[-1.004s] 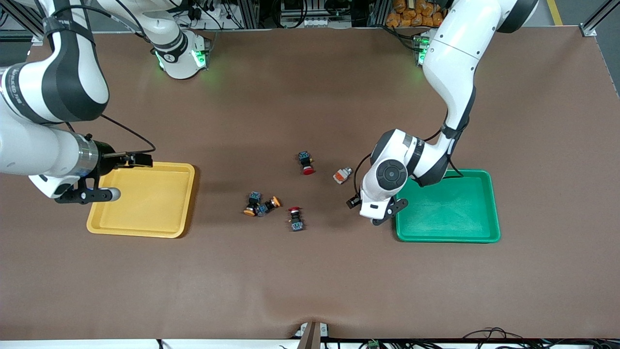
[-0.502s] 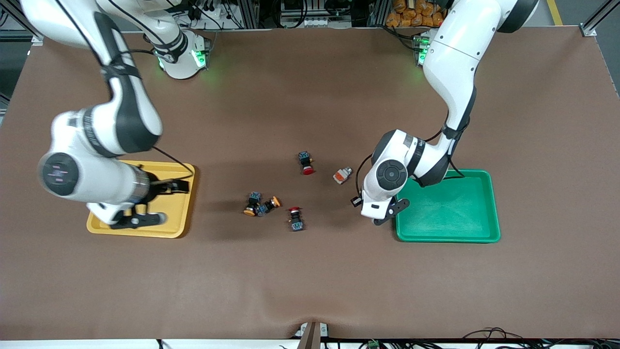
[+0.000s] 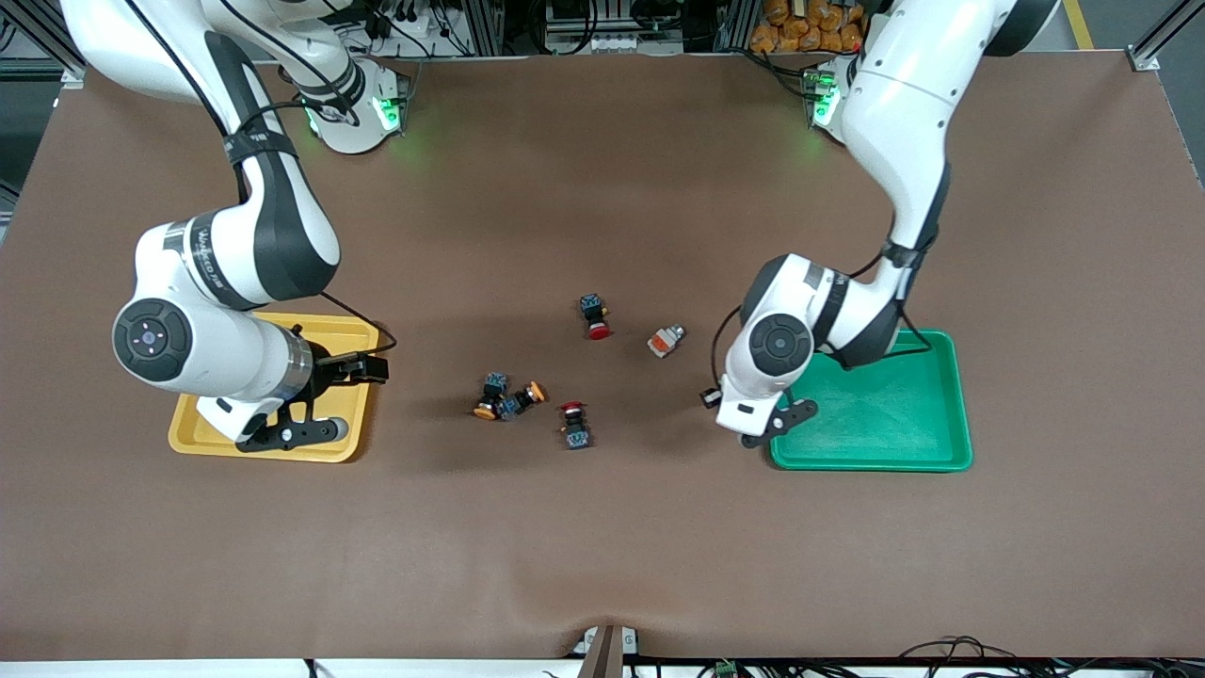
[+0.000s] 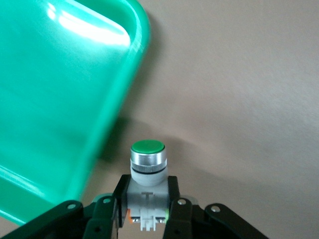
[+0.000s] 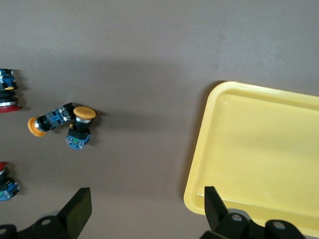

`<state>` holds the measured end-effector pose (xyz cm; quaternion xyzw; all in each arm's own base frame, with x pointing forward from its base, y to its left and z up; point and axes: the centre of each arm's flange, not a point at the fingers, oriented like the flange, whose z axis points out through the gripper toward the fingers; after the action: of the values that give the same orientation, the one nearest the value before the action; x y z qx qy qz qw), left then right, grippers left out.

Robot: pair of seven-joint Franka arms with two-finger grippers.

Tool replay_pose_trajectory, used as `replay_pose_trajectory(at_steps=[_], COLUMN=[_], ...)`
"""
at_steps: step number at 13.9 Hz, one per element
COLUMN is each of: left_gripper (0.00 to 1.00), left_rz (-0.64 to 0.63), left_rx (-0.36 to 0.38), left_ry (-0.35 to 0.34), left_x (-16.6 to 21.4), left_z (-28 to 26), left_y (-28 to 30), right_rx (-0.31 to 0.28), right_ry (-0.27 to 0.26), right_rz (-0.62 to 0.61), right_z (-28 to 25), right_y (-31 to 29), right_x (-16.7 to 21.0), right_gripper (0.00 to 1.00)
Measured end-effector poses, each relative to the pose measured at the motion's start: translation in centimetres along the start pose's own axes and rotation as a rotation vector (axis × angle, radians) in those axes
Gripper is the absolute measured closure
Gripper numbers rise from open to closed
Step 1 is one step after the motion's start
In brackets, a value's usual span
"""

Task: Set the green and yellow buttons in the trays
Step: 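Place the green switch in the green tray while the right gripper approaches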

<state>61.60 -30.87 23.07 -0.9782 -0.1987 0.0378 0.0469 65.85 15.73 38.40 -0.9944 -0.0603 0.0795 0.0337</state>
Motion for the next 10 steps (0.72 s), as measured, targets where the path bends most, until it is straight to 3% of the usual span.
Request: replay_pose_trajectory(at_steps=[4,8,10], left_gripper=[0.66,0.66,0.52], left_rz=[0.114,0.146,0.151], left_rx=[0.032,0.048,0.053], left_ry=[-0.001,-0.037,-0.046], left_x=[4.1,6.6,6.3], left_z=[-2.4,-0.6,0.0], left_y=[-4.7,-8.2,-8.0], right_rx=[-0.004,-0.007,0.011], right_ry=[-0.031,-0.067,-0.070], right_rz=[0.007,0.030,0.171], right_z=[3.7,6.6,6.7], right_y=[0.4,0.9,0.6], right_x=[1.1,1.7,1.7], right_gripper=[0.00,0.00,0.00])
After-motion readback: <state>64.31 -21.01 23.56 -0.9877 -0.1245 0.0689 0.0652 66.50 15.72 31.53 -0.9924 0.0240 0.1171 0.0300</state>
